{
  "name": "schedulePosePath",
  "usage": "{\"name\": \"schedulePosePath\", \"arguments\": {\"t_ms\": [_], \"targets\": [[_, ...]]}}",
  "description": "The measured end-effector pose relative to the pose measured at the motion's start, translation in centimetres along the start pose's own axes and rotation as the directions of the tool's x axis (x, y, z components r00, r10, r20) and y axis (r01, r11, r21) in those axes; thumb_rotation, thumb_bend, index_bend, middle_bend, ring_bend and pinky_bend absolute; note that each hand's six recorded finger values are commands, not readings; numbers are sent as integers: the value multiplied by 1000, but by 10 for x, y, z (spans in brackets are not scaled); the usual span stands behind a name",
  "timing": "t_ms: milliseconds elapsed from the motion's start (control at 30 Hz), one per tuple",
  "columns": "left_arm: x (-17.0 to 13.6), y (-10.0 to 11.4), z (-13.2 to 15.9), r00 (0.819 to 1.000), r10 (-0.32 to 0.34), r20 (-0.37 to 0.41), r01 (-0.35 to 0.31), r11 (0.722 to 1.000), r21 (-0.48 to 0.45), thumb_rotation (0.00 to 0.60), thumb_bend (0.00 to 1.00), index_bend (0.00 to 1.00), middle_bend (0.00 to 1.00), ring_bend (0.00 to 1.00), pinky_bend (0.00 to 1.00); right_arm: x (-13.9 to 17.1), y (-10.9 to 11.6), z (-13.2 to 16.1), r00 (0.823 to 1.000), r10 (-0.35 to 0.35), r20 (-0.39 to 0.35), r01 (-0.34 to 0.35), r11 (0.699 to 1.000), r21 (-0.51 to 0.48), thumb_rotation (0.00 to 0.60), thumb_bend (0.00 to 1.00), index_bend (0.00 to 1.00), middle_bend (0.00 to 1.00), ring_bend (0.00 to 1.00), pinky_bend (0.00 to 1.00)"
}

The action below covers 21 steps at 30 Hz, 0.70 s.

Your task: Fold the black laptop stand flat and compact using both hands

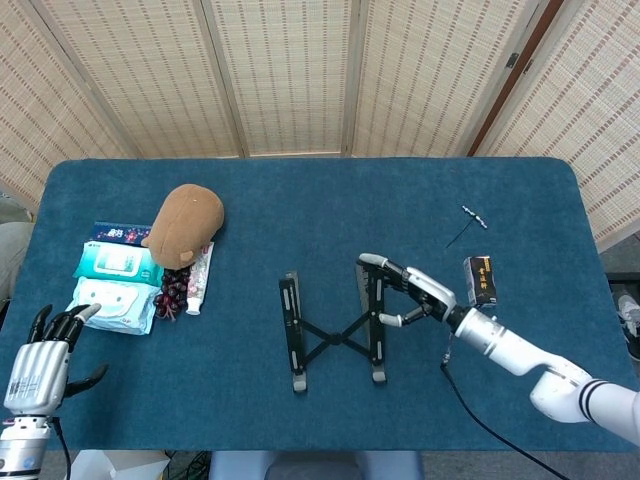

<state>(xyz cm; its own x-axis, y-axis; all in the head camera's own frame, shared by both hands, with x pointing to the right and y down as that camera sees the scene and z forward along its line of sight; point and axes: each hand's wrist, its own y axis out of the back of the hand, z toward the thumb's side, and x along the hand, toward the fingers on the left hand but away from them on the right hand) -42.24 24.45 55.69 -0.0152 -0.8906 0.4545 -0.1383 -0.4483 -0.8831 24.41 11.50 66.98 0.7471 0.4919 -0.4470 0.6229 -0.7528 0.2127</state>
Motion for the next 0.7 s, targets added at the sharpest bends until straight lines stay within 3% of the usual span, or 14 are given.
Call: {"name": "schedulePosePath", "arguments": {"t_ms": [300,700], "targets": [[3,-2,11,1000,-7,30,7,1000,-1,600,172,162,181,178,0,56,-21,9,994,52,-94,-44,995,87,600,116,0,97,56,226],[2,-4,13,999,-13,35,13,1000,5,600,172,162,181,178,0,100,-50,15,991,87,-102,-66,979,195,600,93,0,83,56,226]]}}
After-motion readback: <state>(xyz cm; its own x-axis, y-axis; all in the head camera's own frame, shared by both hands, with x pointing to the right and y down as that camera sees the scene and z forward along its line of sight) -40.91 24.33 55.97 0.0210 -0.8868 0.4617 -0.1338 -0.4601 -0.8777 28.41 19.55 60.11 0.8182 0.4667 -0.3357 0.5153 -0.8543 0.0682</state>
